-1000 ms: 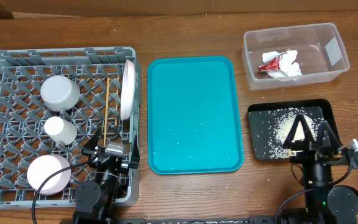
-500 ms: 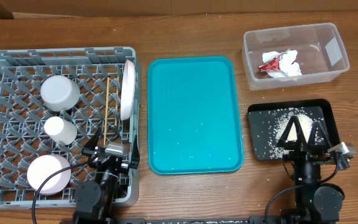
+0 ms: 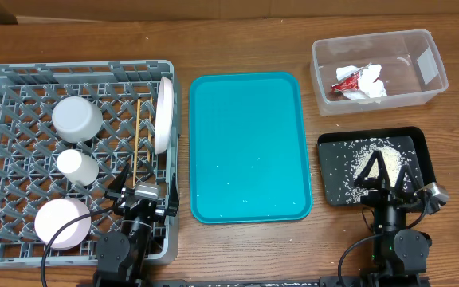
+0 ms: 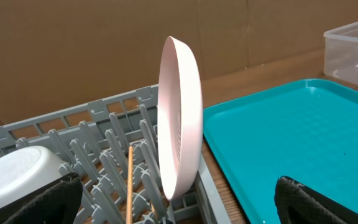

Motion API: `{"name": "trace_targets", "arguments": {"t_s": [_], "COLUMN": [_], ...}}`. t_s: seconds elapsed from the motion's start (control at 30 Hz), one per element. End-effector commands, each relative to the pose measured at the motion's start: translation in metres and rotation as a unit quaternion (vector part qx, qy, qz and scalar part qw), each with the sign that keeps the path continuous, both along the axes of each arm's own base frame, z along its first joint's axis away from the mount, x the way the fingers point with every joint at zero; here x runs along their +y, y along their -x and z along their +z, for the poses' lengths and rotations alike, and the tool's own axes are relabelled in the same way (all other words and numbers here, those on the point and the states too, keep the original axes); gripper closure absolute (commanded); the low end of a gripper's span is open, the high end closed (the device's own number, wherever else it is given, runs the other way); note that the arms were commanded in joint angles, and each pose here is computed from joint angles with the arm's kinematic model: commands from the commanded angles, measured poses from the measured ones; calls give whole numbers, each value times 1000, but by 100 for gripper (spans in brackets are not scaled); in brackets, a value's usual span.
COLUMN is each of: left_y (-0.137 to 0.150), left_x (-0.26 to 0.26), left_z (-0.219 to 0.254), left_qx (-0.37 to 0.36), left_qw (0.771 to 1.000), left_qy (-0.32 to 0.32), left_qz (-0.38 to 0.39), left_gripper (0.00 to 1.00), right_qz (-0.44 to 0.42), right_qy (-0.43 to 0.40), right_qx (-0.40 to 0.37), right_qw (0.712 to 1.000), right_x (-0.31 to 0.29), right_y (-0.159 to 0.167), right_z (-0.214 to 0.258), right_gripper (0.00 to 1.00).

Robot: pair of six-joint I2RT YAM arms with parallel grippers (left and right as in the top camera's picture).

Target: Sort waste into correct bins and load items into the dishwasher

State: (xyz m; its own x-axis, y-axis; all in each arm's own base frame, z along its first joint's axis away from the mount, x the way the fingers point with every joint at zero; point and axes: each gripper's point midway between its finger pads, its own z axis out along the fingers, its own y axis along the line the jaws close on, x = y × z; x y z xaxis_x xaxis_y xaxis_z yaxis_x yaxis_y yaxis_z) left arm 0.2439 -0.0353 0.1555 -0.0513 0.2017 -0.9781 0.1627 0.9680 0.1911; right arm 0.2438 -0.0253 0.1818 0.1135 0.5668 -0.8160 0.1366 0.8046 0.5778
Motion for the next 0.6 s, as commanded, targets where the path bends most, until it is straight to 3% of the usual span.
{"name": "trace_targets", "arguments": {"t_s": [0.0, 0.3, 0.57], "left_y": [0, 0, 0], "left_x": [2, 2, 2], "left_z": [0, 0, 0], "left_qx": [-4, -4, -4], "left_qw": [1000, 1000, 1000], "left_qy": [-7, -7, -7], "left_qz": [5, 5, 5], "left_gripper": [0, 0, 0], "right_qz": [-5, 125, 126], "right_qy": [30, 206, 209], "right_qx": [11, 29, 29], "right_qw": [999, 970, 969], "right_x": [-1, 44, 45], "right_y": [0, -2, -2], "right_z": [-6, -12, -12], "right_gripper": [0, 0, 0]}}
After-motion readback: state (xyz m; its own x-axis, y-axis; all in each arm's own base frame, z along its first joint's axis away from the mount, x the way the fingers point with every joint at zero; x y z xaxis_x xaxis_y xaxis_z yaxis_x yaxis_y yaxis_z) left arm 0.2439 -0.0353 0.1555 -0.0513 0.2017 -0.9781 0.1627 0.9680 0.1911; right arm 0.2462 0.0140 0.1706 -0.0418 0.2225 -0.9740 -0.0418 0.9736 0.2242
